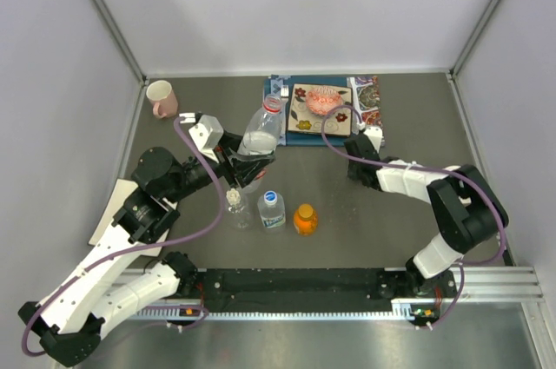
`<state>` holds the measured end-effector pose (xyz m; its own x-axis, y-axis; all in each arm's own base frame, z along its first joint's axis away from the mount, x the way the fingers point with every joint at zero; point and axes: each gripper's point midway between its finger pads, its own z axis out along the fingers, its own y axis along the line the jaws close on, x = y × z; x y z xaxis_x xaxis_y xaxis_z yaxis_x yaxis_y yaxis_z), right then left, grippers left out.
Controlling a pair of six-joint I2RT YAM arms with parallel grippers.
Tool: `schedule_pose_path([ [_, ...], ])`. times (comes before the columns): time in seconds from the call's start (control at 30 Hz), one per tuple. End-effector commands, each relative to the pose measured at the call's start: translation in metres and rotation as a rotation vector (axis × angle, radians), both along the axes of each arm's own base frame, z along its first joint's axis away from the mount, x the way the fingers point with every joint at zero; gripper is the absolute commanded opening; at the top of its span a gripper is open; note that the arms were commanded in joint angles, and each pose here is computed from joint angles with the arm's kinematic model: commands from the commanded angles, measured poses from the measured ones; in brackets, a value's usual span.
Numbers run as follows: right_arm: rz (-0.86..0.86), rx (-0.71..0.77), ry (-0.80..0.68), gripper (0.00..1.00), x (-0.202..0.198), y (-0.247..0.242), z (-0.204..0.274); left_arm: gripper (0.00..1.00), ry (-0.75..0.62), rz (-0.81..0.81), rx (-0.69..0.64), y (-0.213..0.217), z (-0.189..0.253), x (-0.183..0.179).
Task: Unscrew the bottle caps
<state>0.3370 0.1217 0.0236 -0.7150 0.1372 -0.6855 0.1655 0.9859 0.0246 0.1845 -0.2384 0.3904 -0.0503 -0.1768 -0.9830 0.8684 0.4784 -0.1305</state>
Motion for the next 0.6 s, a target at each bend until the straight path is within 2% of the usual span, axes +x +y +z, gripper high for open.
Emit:
schedule_pose_path([
  [0.0, 0.008, 0.038, 0.042, 0.28, -0.007, 0.005, 0.001, 0.52, -0.028, 0.007, -0.012, 0.000, 0.005, 0.002],
  [0.27, 0.007, 0.027, 0.039, 0.41, -0.007, 0.002, 0.009, 0.52, -0.025, 0.003, -0.010, 0.000, 0.003, 0.002],
  [0.4, 0.010, 0.037, 0.028, 0.53, -0.008, 0.003, 0.016, 0.52, -0.022, -0.003, -0.010, -0.001, 0.002, 0.001],
  [0.57, 0.015, 0.066, -0.014, 0.61, -0.006, 0.005, 0.041, 0.52, -0.019, -0.005, -0.008, -0.001, 0.001, 0.001],
])
